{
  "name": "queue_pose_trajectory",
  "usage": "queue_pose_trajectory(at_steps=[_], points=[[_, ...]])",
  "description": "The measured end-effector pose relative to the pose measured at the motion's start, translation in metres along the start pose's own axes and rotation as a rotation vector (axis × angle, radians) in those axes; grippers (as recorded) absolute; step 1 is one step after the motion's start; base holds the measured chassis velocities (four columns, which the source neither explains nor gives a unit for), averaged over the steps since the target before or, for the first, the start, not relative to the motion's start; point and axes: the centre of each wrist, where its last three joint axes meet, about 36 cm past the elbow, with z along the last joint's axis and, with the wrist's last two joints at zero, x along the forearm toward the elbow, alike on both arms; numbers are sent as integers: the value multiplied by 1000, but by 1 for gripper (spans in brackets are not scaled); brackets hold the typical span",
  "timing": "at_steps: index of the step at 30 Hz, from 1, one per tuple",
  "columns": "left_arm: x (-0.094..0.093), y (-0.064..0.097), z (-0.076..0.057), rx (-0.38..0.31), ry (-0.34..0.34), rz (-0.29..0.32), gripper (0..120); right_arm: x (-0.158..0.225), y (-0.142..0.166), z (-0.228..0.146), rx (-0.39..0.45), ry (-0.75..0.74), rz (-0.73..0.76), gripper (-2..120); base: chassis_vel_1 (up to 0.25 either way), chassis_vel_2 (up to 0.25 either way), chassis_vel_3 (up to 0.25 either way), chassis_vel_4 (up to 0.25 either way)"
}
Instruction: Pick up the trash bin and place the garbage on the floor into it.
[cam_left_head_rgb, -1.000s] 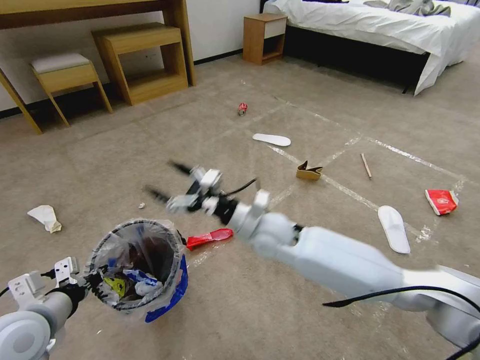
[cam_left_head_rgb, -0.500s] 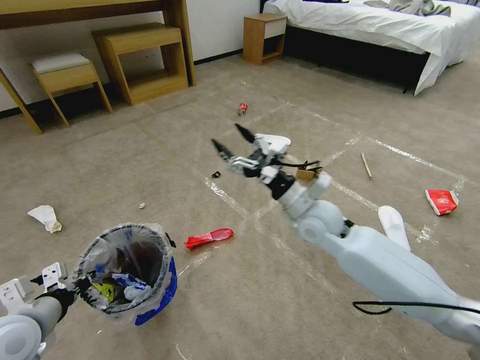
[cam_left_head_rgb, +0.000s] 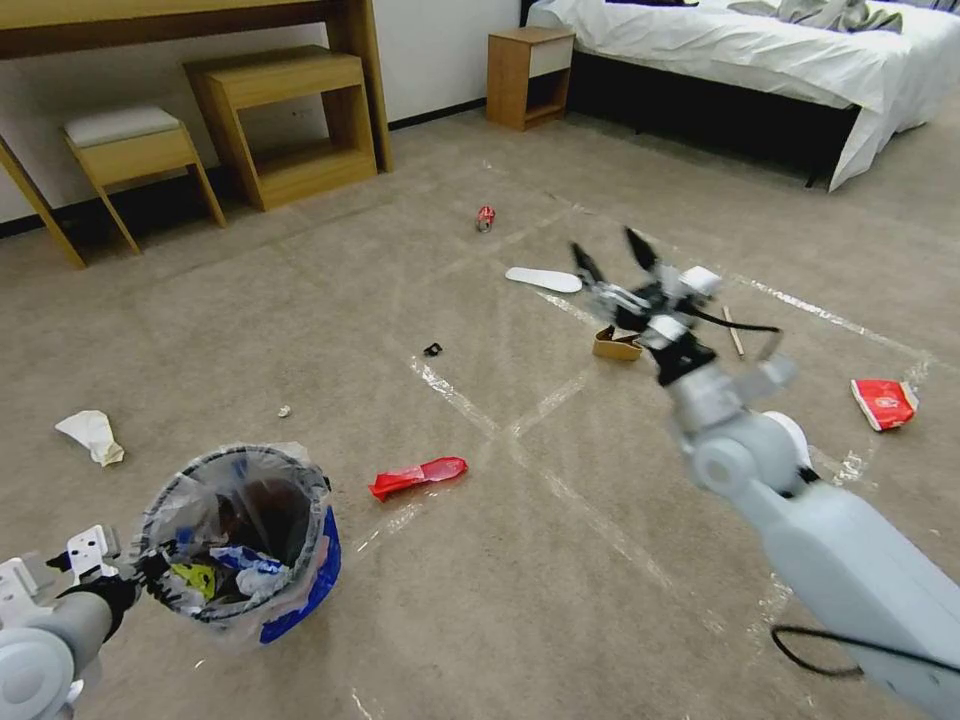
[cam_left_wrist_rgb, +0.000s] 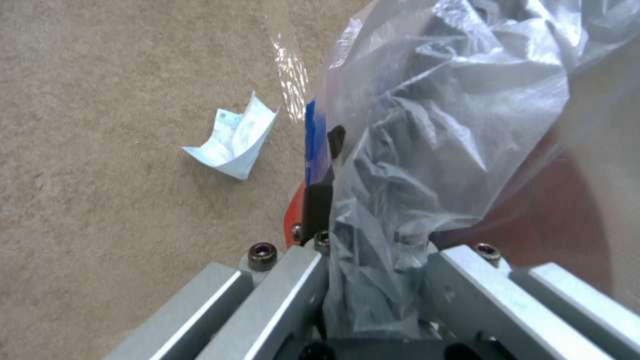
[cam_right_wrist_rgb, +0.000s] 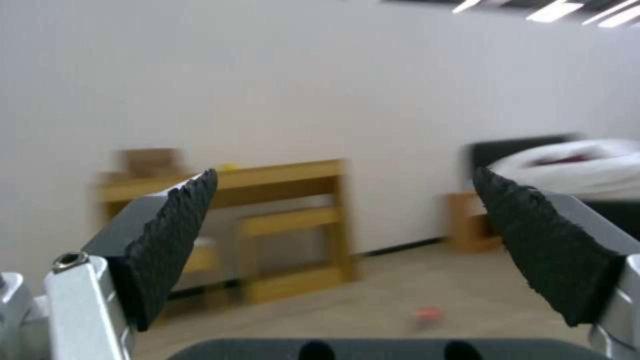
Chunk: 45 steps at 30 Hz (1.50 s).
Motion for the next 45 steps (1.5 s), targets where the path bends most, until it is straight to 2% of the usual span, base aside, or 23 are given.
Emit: queue_pose_trajectory(at_steps=[2,5,9,17,24,31,45], points=[[0,0,2,4,-3,-3,0,17,-7,-15,116,-9,90,99,0,0,0,0],[1,0,4,8,-7,-3,0,37,-6,-20,164,8,152,100,0,0,0,0],[9,5,9,22,-16,-17,0,67,-2,-7,224,59,193,100,0,0,0,0],[21,6,9,46,-48,-24,0,100,17,16,251,116,213,100,0,0,0,0],[21,7,10,52,-50,-31,0,114,28,26,259,118,238,100,0,0,0,0],[18,7,15,48,-43,-32,0,117,37,36,242,128,254,100,0,0,0,0],[19,7,17,44,-43,-34,0,113,40,40,236,139,246,99,0,0,0,0]])
